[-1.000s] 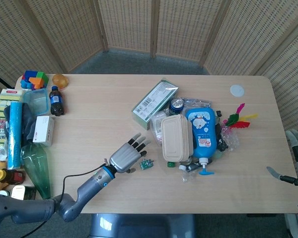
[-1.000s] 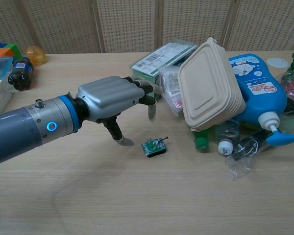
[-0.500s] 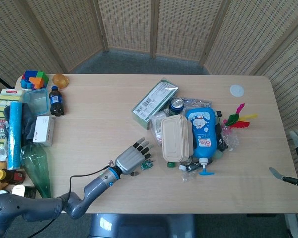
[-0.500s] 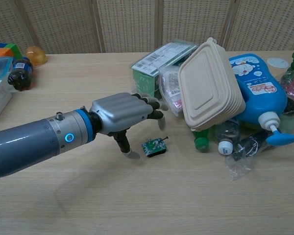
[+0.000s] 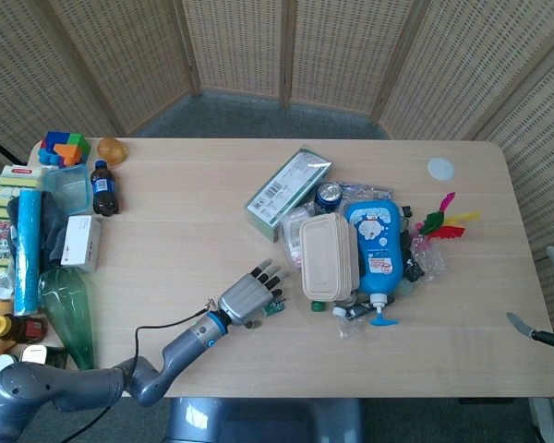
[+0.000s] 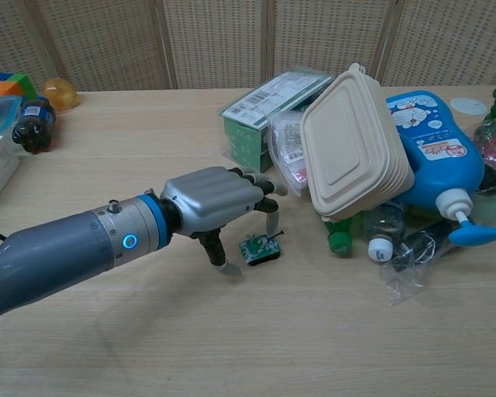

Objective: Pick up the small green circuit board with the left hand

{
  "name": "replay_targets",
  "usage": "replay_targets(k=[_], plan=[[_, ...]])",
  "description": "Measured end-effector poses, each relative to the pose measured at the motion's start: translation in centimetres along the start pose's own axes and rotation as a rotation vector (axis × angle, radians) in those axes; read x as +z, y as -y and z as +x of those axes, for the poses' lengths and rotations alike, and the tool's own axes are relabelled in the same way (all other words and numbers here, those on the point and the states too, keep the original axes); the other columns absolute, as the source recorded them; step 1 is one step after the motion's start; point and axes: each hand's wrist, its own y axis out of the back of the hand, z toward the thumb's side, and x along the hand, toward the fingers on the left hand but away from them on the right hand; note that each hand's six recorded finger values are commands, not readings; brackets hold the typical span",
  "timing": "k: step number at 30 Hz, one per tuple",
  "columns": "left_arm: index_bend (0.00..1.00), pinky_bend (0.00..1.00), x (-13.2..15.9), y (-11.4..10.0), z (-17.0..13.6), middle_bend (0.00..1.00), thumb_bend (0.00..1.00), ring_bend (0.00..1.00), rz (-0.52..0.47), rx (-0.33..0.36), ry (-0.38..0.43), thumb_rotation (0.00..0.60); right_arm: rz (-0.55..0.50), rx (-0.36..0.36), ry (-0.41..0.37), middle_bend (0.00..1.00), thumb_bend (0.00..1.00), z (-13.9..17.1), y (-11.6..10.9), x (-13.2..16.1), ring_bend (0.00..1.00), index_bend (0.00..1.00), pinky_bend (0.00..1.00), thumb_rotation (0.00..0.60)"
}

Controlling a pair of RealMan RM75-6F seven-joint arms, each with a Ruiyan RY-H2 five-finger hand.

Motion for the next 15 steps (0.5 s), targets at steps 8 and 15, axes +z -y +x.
replay_targets(k=[8,15], plan=[[0.39,0.00,0.01,0.18,0.42,0.00,0.11,0.00,0.003,0.007,-0.001,0.568,0.000,-0.002,0.007,0.00,0.16,0.12,-0.09,-0.17,0.00,0.00,0.00,0.391],[0.45,0.00,-0.29,0.35,0.49,0.00,0.12,0.00,0.002,0.013,-0.011,0.571,0.000,-0.004,0.009,0.00,0.15,0.15,-0.17,-0.22,0.00,0.00,0.00,0.388]])
